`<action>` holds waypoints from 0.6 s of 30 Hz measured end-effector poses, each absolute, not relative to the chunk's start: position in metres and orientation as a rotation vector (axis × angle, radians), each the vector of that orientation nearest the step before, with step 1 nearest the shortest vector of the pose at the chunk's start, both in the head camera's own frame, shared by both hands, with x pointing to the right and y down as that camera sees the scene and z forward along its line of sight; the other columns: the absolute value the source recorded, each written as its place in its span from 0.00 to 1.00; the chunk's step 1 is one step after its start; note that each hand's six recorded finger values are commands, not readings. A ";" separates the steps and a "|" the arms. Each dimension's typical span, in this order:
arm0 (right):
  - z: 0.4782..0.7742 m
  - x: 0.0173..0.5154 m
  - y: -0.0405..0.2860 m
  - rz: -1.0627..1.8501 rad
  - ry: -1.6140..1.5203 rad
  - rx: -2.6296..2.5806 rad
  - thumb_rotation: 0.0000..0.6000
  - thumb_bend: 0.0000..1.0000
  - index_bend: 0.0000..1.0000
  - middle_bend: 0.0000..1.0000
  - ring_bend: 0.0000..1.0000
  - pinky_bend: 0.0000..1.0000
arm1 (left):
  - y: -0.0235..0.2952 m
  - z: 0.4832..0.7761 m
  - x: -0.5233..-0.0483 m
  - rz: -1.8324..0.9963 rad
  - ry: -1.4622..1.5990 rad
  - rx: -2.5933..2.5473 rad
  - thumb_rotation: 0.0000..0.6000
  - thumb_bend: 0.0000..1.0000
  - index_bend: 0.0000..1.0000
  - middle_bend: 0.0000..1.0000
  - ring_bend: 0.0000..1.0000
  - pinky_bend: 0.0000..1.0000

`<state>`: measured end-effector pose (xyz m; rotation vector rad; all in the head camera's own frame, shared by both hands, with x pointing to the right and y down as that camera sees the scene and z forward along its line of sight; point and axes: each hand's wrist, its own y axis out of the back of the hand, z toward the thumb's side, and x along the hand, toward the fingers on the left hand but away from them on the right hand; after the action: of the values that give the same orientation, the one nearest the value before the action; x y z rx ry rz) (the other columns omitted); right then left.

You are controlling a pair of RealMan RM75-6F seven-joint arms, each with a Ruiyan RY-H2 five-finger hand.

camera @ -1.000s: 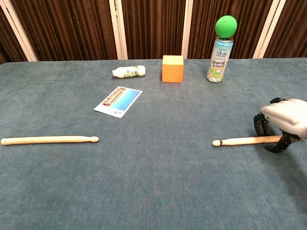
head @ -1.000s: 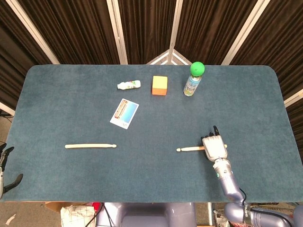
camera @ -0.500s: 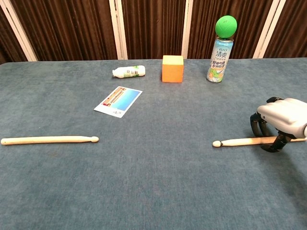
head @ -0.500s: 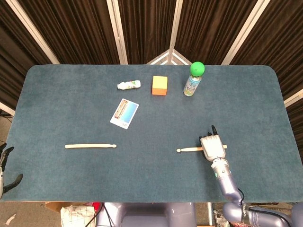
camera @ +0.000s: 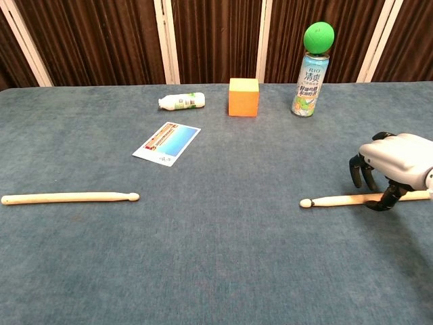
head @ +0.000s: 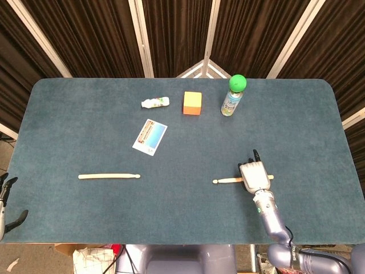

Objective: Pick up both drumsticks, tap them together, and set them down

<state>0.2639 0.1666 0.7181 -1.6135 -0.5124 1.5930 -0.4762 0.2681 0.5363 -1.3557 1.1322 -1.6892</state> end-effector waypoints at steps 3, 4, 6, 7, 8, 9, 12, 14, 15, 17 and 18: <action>0.719 0.263 0.167 1.595 -0.504 -1.613 1.00 0.31 0.50 0.54 0.31 0.00 | 0.268 0.536 -0.476 -1.693 1.130 -1.353 1.00 0.31 0.17 0.06 0.00 0.00; 0.719 0.263 0.168 1.596 -0.502 -1.612 1.00 0.31 0.50 0.54 0.31 0.00 | 0.268 0.536 -0.476 -1.693 1.130 -1.353 1.00 0.31 0.17 0.06 0.00 0.00; 0.720 0.263 0.168 1.599 -0.499 -1.614 1.00 0.31 0.50 0.54 0.31 0.00 | 0.268 0.536 -0.476 -1.692 1.131 -1.352 1.00 0.31 0.17 0.06 0.00 0.00; 0.721 0.262 0.169 1.599 -0.497 -1.614 1.00 0.31 0.50 0.54 0.31 0.00 | 0.268 0.536 -0.476 -1.692 1.130 -1.352 1.00 0.31 0.17 0.06 0.00 0.00; 0.721 0.263 0.169 1.600 -0.495 -1.614 1.00 0.31 0.50 0.54 0.31 0.00 | 0.268 0.536 -0.476 -1.692 1.130 -1.351 1.00 0.31 0.17 0.06 0.00 0.00; 0.721 0.262 0.169 1.600 -0.493 -1.614 1.00 0.31 0.50 0.54 0.31 0.00 | 0.268 0.536 -0.476 -1.693 1.130 -1.352 1.00 0.31 0.17 0.06 0.00 0.00; 0.722 0.262 0.169 1.599 -0.494 -1.615 1.00 0.31 0.50 0.54 0.31 0.00 | 0.268 0.537 -0.476 -1.694 1.128 -1.352 1.00 0.31 0.17 0.06 0.00 0.00; 0.722 0.261 0.169 1.597 -0.493 -1.615 1.00 0.32 0.50 0.54 0.31 0.00 | 0.268 0.537 -0.476 -1.694 1.128 -1.352 1.00 0.31 0.17 0.06 0.00 0.00; 0.722 0.261 0.168 1.597 -0.491 -1.613 1.00 0.32 0.50 0.54 0.31 0.00 | 0.268 0.537 -0.475 -1.694 1.127 -1.352 1.00 0.31 0.17 0.06 0.00 0.00; 0.723 0.261 0.168 1.598 -0.491 -1.615 1.00 0.33 0.50 0.54 0.31 0.00 | 0.268 0.537 -0.475 -1.694 1.126 -1.352 1.00 0.31 0.17 0.06 0.00 0.00; 0.723 0.261 0.168 1.599 -0.490 -1.617 1.00 0.33 0.50 0.54 0.32 0.00 | 0.268 0.537 -0.475 -1.695 1.125 -1.351 1.00 0.31 0.17 0.06 0.00 0.00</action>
<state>0.2607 0.1684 0.7233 -1.6170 -0.4898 1.5994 -0.4754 0.2682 0.5372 -1.3511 1.1251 -1.6952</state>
